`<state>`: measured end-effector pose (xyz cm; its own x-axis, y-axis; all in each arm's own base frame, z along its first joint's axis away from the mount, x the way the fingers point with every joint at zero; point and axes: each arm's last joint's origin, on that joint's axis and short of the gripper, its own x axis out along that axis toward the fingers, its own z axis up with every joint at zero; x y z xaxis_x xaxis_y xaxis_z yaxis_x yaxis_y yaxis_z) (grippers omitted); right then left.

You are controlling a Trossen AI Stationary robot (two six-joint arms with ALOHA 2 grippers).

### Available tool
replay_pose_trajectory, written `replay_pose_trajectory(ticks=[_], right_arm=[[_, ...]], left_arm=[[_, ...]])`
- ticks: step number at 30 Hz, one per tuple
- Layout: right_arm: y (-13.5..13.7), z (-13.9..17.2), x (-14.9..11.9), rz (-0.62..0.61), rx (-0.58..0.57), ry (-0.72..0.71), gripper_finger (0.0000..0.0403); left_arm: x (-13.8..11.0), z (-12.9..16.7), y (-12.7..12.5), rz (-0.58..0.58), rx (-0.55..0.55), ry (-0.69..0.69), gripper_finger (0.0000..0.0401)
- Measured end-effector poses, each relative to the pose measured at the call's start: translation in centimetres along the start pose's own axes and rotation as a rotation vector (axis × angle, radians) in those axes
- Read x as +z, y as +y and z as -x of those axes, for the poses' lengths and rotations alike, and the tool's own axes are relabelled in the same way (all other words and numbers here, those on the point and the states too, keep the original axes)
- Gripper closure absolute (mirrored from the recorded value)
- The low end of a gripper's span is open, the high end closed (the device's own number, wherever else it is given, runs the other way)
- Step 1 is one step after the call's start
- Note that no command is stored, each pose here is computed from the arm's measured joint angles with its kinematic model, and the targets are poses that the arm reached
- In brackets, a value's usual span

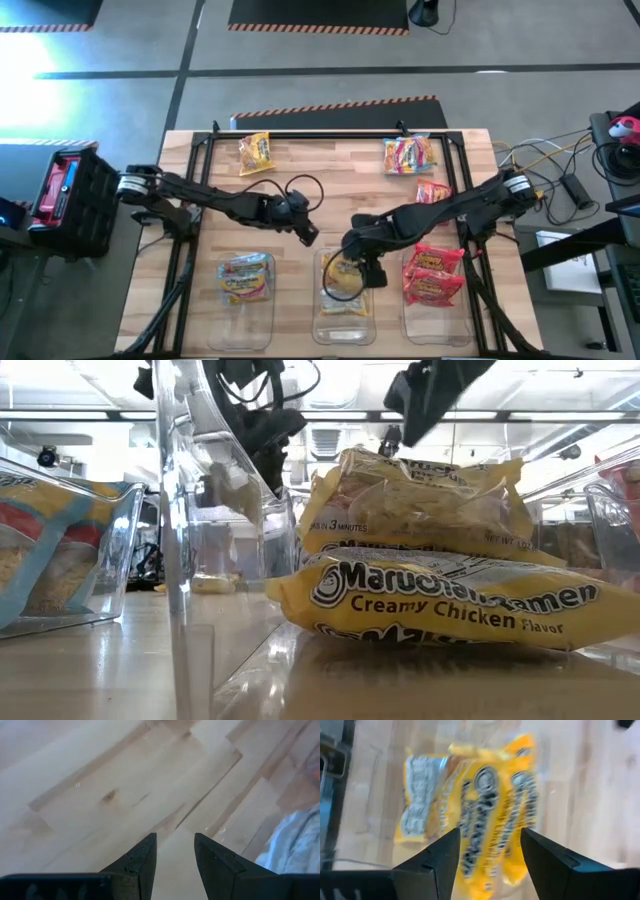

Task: Sort Maruchan noodles
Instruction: Put the yellow noodle pack into the middle transparent bin

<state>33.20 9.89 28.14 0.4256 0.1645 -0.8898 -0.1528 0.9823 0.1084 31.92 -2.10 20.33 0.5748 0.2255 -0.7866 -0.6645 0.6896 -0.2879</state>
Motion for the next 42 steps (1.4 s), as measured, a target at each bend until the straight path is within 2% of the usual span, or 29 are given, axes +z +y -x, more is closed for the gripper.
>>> replay_pose_trajectory(ticks=[5, 8, 15, 18, 22, 29, 33, 42], right_arm=[[-1.1, 1.3, 0.2, -0.011, -0.059, -0.054, 0.0205], [-2.4, 1.6, 0.4, -0.008, -0.116, -0.070, 0.0205], [-7.1, 2.0, 1.3, -0.041, -0.216, -0.143, 0.0204], [-9.9, 2.4, 1.6, -0.109, -0.259, -0.187, 0.0204], [-13.8, 2.8, 1.6, -0.226, -0.333, -0.274, 0.0204], [-18.9, 2.9, 0.3, -0.354, -0.415, -0.360, 0.0204], [-20.3, 2.7, -0.5, -0.400, -0.434, -0.373, 0.0204], [-20.6, 2.2, -0.9, -0.259, -0.461, -0.349, 0.0204]], left_arm=[[0.8, 0.8, 0.6, 0.027, 0.057, -0.074, 0.0285], [1.4, 1.2, 1.6, 0.038, 0.128, -0.091, 0.0285], [3.5, 1.7, 5.2, 0.117, 0.320, -0.114, 0.0285], [4.6, 1.5, 7.6, 0.190, 0.412, -0.105, 0.0285], [6.2, 1.4, 11.4, 0.346, 0.544, -0.088, 0.0285], [8.6, 1.6, 17.0, 0.553, 0.661, -0.128, 0.0285], [9.1, 1.5, 19.0, 0.638, 0.691, -0.135, 0.0285], [9.0, -0.5, 20.5, 0.694, 0.709, -0.061, 0.0285]])
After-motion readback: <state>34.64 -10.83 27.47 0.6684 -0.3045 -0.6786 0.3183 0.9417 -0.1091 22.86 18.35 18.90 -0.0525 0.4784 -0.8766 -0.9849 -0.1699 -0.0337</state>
